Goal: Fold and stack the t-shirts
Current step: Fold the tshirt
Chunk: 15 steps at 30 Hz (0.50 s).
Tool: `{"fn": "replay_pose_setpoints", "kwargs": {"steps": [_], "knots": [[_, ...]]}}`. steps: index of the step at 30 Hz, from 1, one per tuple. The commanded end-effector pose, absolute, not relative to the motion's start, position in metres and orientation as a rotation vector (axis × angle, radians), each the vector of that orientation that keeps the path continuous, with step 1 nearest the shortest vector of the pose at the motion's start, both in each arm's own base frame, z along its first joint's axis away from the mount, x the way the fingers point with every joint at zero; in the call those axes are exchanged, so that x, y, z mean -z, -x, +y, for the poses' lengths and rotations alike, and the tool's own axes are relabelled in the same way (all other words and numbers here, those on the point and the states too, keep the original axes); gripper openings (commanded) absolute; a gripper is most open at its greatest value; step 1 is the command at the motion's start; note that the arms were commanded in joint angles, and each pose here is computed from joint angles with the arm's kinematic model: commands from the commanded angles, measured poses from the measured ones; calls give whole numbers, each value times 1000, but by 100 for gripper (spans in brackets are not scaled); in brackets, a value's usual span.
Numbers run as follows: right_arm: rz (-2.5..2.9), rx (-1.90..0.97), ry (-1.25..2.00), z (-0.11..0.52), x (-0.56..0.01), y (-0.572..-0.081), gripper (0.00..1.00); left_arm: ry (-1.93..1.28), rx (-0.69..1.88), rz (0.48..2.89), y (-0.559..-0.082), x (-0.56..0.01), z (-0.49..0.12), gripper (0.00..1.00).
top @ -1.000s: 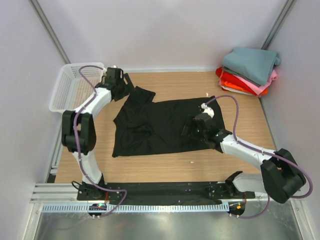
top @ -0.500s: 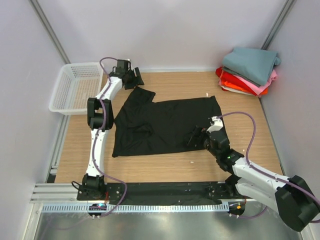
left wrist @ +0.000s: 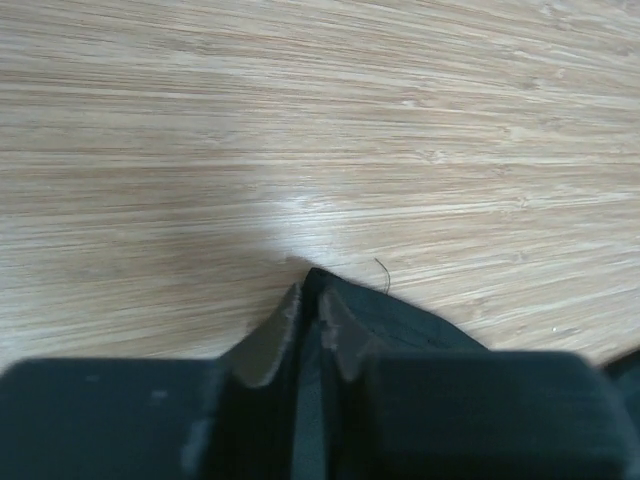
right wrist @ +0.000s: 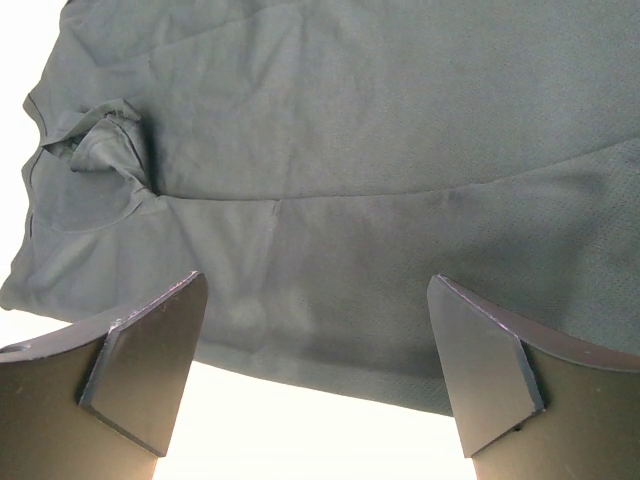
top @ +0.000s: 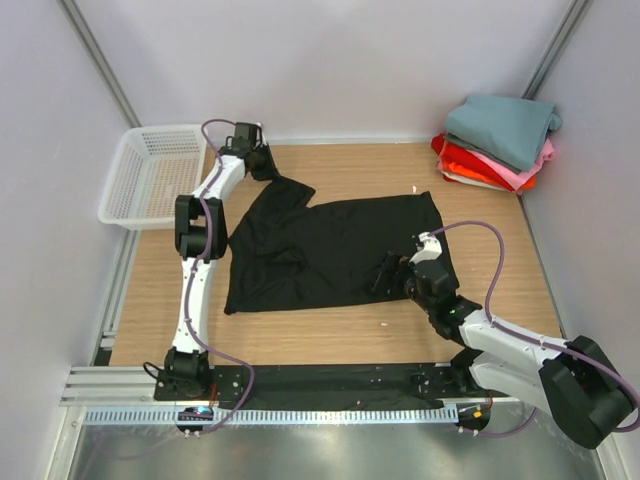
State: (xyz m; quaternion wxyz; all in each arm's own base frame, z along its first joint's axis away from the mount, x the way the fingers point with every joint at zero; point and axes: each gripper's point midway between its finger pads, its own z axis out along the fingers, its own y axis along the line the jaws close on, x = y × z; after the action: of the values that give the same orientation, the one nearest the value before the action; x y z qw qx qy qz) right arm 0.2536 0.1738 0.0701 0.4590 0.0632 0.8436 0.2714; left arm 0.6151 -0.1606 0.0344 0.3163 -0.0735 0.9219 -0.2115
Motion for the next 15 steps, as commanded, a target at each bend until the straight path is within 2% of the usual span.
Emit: {"fn": "replay_pose_setpoints", "kwargs": {"steps": [1,2,3,8,10,11,12,13,15], "knots": [[1978,-697,-170,179,-98,-269,98,172,589,2419,-614,-39,-165,8],[1974,-696,-170,179,-99,-270,98,167,591,2407,-614,-48,-165,2],[1972,-700,-170,179,-99,-270,98,163,592,2400,-613,-53,-166,0],[1963,-652,-226,170,-111,-274,98,160,588,2363,-602,-104,-165,0],[1874,-614,-288,158,-141,-284,98,145,554,2368,-592,-120,-164,0],[1872,-574,-311,152,-144,-286,98,136,538,2391,-583,-123,-166,0],[1853,-535,-326,146,-154,-291,98,142,506,2354,-577,-152,-162,0],[1803,-480,-368,138,-179,-303,100,158,485,2397,-563,-145,-161,0],[1848,-352,-376,126,-184,-311,100,174,448,2398,-539,-164,-162,0]]}}
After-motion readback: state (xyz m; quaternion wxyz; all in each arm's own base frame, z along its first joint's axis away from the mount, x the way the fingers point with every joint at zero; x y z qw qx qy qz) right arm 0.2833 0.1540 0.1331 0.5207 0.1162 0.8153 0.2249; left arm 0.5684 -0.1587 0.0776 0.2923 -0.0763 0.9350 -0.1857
